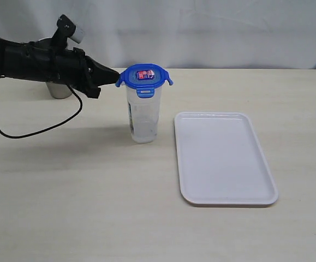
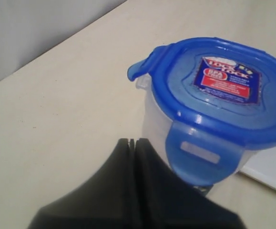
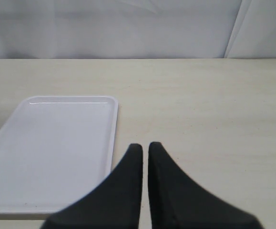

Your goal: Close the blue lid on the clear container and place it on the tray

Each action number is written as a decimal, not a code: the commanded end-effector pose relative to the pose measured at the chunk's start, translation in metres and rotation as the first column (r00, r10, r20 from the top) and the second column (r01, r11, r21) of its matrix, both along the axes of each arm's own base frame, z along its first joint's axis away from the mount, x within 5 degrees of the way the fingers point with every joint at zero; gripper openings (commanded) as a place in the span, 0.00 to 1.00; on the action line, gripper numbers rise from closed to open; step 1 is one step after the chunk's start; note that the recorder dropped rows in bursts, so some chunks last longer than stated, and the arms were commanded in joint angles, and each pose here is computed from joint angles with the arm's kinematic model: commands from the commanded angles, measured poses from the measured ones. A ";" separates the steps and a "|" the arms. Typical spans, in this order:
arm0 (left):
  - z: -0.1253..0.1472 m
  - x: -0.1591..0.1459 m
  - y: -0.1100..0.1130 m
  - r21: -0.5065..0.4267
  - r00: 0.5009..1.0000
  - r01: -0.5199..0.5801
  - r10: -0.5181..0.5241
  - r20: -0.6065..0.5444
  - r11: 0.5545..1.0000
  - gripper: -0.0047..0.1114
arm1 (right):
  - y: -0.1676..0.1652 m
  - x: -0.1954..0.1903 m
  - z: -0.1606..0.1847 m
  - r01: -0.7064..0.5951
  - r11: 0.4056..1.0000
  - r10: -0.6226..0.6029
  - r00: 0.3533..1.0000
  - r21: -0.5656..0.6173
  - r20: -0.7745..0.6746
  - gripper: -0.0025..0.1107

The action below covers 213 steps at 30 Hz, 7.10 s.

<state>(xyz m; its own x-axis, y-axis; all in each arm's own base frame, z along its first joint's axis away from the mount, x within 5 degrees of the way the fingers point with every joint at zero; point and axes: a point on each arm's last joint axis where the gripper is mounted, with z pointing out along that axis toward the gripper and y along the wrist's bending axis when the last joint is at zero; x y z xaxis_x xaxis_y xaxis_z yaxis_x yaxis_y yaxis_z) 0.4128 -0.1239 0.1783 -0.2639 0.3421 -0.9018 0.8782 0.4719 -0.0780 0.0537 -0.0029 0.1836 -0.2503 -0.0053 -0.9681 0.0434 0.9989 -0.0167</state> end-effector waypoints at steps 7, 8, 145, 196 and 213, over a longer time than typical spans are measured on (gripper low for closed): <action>0.006 -0.005 -0.004 -0.026 0.998 0.058 -0.058 -0.018 0.998 0.04 | 0.000 0.000 0.000 0.006 1.000 -0.006 1.000 -0.001 0.008 0.06; 0.006 -0.006 -0.004 -0.019 0.998 0.061 -0.061 -0.019 0.998 0.04 | 0.000 0.000 0.000 0.006 1.000 -0.006 1.000 -0.001 0.008 0.06; 0.000 -0.062 0.000 0.024 0.998 0.067 -0.068 0.003 0.997 0.04 | 0.094 0.347 0.032 -0.607 0.764 0.645 0.723 0.220 -0.246 0.06; 0.008 -0.051 -0.001 -0.059 1.000 -0.030 0.030 0.003 0.998 0.04 | 0.143 0.374 0.016 -0.778 0.608 0.786 0.562 0.158 -0.258 0.06; 0.005 -0.049 0.002 -0.024 0.998 -0.056 0.057 0.004 0.998 0.04 | 0.140 0.375 0.013 -0.767 0.627 0.762 0.570 0.133 -0.306 0.06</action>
